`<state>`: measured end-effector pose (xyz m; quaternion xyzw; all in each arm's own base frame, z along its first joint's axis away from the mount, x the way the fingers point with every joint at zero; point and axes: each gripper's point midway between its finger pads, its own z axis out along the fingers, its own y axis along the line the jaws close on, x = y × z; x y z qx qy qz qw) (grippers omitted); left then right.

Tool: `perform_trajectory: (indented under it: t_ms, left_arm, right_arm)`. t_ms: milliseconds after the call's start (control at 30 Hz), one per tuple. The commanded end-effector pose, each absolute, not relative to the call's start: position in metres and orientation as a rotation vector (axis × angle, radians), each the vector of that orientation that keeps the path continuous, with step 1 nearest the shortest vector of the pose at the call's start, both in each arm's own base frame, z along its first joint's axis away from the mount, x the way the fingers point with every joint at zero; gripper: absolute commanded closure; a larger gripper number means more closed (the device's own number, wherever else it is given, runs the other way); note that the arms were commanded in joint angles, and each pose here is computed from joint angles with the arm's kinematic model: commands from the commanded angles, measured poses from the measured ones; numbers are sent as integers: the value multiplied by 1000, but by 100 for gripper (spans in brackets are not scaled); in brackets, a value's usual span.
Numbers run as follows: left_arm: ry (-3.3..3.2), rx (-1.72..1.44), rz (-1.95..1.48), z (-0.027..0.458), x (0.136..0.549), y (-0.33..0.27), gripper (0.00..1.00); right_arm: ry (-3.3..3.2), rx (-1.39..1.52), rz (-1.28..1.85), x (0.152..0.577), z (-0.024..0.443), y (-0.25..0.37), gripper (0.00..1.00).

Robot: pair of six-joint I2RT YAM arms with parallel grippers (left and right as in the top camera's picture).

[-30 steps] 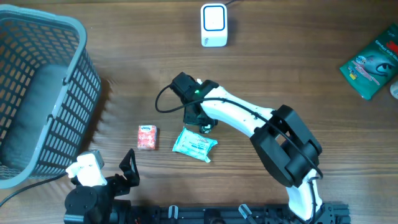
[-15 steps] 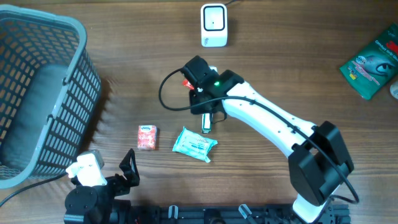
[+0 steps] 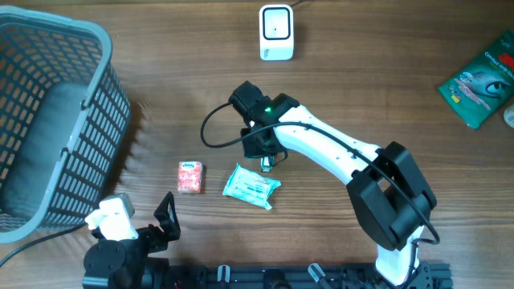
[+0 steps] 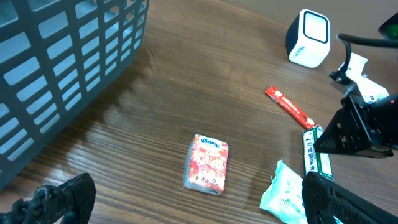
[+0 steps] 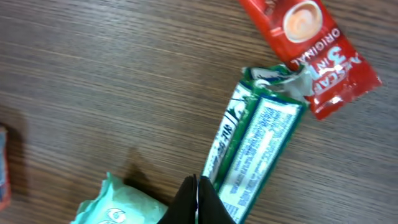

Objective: Scan the item barcode
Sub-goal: 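Close the right gripper on the end of the gum pack and lift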

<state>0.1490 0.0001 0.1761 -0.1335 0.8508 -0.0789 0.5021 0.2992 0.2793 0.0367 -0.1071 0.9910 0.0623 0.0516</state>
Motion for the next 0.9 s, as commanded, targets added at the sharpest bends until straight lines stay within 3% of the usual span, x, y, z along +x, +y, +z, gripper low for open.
perform_trajectory:
  t_ms: [0,267,533,700,733,800,867]
  left_arm:
    - [2055,-312,-171,175,149,2,0]
    - [2055,-311,-171,175,149,2,0]
    - [2055,-312,-171,175,149,2,0]
    - [2055,-312,-171,175,149,2,0]
    - [2055,-311,-171,175,149,2,0]
    - [2055,-311,-171,175,149,2,0]
    - [2055,-311,-171,175,149,2,0]
  right_arm:
    - [3012,-313,124,303,31,272,95]
    - [3048,-295,79,302,18,264,95]
    - [3033,-113,-249,311,20,209,95]
    - [3039,-83,-256,314,20,202,96]
    - [3046,-83,-246,313,20,203,94]
    - [3079,-86,-191,308,20,208,77]
    - [3089,-87,-156,306,22,212,71]
